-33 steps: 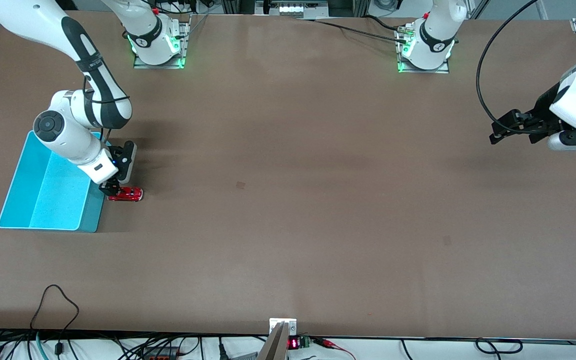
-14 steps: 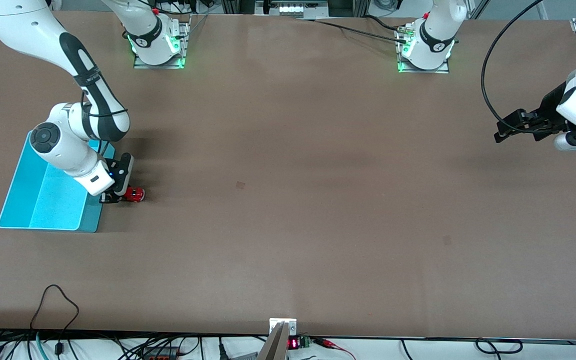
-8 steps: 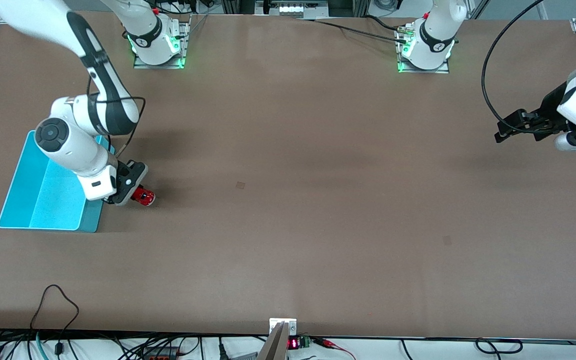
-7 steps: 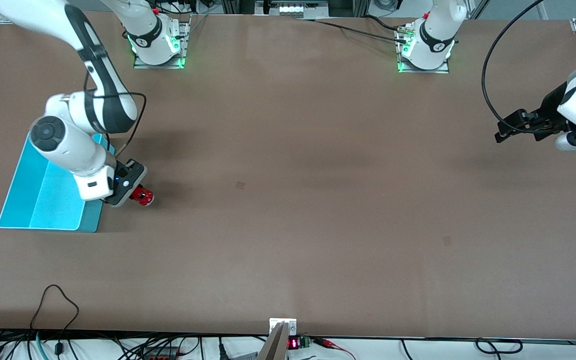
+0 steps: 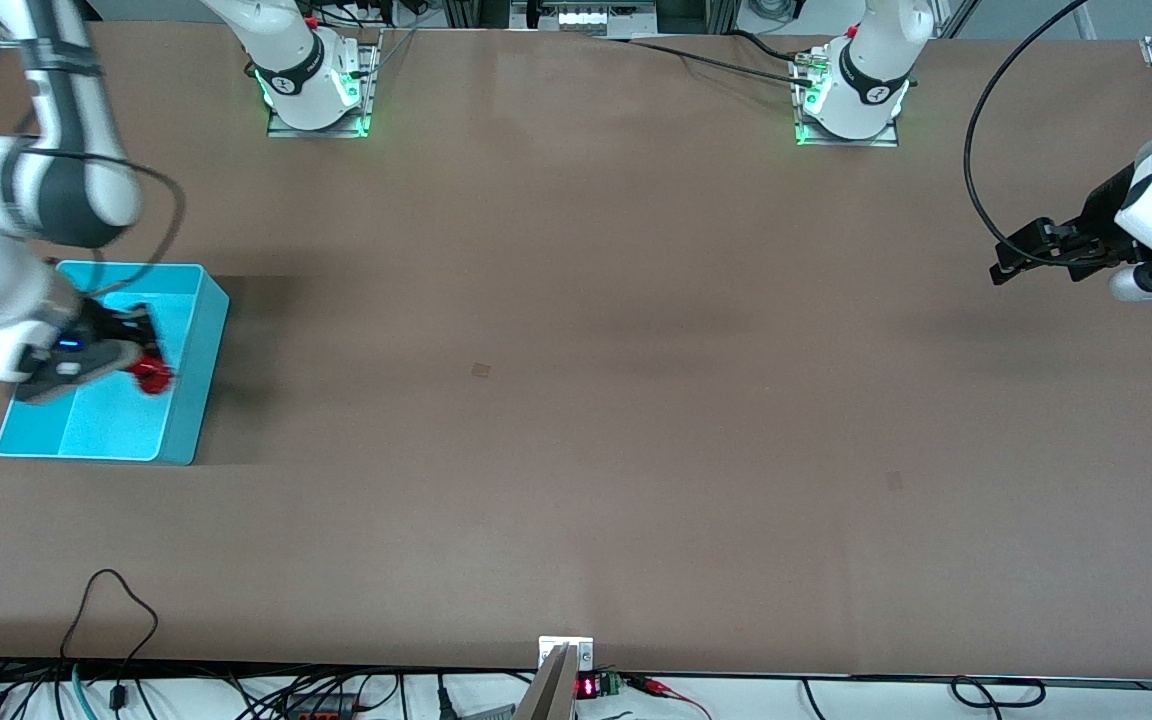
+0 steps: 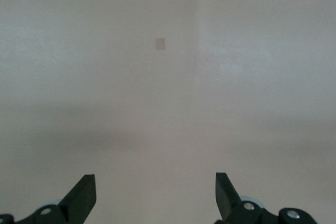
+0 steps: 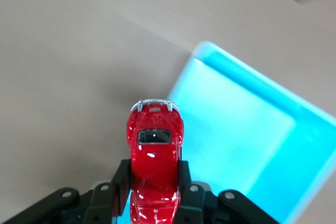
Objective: Wind red beetle toy and store in blue box
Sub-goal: 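Lift the car with the right gripper over the blue box, then lower the car into the blue box and open the right gripper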
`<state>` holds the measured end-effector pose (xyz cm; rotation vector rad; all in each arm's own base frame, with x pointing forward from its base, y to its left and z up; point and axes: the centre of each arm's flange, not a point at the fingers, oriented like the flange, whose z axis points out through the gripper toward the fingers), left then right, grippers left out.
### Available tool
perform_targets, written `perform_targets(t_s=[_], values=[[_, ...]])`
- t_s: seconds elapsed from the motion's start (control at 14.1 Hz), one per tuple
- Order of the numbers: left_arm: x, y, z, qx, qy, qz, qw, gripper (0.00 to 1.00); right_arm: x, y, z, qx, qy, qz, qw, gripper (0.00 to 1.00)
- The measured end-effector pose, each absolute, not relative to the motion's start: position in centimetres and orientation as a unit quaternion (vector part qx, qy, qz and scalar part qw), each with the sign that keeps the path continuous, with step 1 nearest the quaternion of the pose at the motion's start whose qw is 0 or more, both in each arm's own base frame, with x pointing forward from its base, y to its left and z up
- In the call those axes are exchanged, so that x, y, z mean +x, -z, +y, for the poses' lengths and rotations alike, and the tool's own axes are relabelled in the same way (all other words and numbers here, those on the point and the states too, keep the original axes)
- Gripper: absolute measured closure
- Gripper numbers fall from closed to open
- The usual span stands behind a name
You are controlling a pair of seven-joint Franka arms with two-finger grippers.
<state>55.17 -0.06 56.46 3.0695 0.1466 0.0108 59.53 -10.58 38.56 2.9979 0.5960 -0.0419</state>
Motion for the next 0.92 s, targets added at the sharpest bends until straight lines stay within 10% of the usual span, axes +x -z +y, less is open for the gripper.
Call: perform_targets(t_s=[0.92], values=[[55.5, -57.2, -0.9, 0.998, -0.019, 0.040, 0.035, 0.00, 57.7, -24.0, -17.9, 0.992, 0.115, 0.024, 0.054, 0.60]])
